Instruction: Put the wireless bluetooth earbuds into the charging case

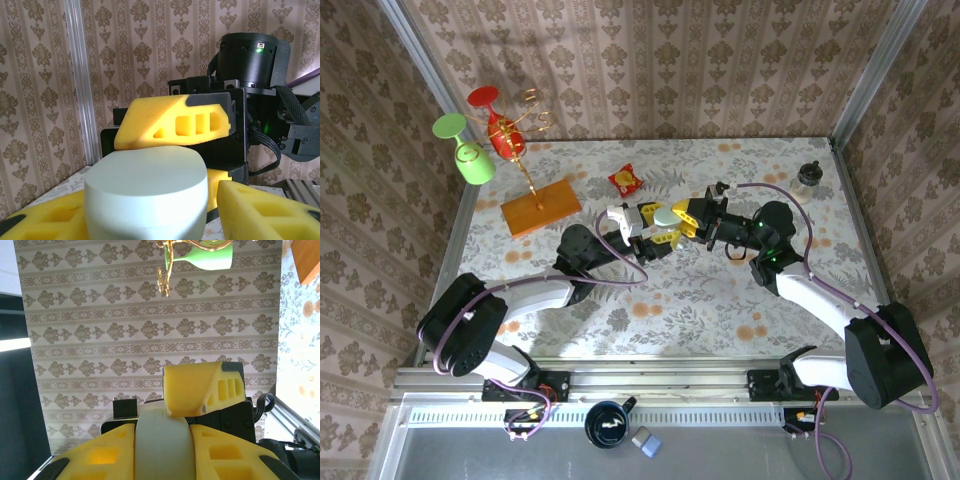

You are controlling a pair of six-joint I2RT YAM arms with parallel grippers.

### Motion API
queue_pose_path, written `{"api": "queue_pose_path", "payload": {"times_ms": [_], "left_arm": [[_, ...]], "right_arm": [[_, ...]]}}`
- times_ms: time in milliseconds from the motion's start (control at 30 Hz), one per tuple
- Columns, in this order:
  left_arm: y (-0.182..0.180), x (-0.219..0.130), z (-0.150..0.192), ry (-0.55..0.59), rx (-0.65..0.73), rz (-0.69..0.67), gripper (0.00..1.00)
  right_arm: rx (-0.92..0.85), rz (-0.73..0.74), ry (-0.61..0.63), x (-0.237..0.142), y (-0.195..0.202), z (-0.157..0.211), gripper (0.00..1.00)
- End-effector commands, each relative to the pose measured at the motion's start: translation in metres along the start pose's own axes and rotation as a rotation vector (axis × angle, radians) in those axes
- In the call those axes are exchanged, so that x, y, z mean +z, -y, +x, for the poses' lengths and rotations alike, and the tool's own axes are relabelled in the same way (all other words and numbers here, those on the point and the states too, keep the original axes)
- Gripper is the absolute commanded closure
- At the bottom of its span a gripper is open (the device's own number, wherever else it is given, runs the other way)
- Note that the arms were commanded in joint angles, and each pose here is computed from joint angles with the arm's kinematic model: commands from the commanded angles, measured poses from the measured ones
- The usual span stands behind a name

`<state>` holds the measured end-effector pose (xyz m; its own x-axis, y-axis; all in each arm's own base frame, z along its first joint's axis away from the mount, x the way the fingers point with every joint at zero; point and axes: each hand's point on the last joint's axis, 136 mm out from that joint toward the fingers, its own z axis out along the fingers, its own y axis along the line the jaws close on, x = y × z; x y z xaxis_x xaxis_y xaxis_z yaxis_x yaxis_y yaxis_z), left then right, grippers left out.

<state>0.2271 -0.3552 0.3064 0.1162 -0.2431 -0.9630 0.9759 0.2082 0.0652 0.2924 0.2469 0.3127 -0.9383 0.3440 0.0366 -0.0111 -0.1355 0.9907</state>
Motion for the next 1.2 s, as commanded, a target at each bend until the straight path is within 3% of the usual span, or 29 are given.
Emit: {"api": "queue_pose_path", "payload": {"times_ms": [0,533,667,833,933,1100,1167], "left_arm": [[0.005,0.003,-0.024,0.066,0.030,0.030,0.45],[0.008,0.002,-0.027,0.069,0.016,0.045,0.50],[0.009,0.003,-0.026,0.067,0.010,0.056,0.62],[0.011,0.002,-0.025,0.063,0.008,0.063,0.69],[0.011,0.001,-0.022,0.057,0.005,0.063,0.69],[0.013,-0.001,-0.016,0.035,-0.003,0.065,0.69],[0.013,-0.002,-0.013,0.025,-0.008,0.063,0.69]], "right_arm": [[-0.052,-0.021,-0.011,0.000,-0.016,0.004,1.00],[-0.063,0.002,0.002,-0.002,-0.011,0.003,1.00],[-0.064,0.009,0.003,-0.003,-0.010,0.003,1.00],[-0.063,0.018,0.009,-0.003,-0.007,0.002,1.00],[-0.083,0.031,0.022,-0.005,-0.007,0.001,0.83],[-0.232,0.102,0.066,-0.015,-0.003,0.000,0.45],[-0.298,0.138,0.087,-0.021,0.000,-0.001,0.37]]}}
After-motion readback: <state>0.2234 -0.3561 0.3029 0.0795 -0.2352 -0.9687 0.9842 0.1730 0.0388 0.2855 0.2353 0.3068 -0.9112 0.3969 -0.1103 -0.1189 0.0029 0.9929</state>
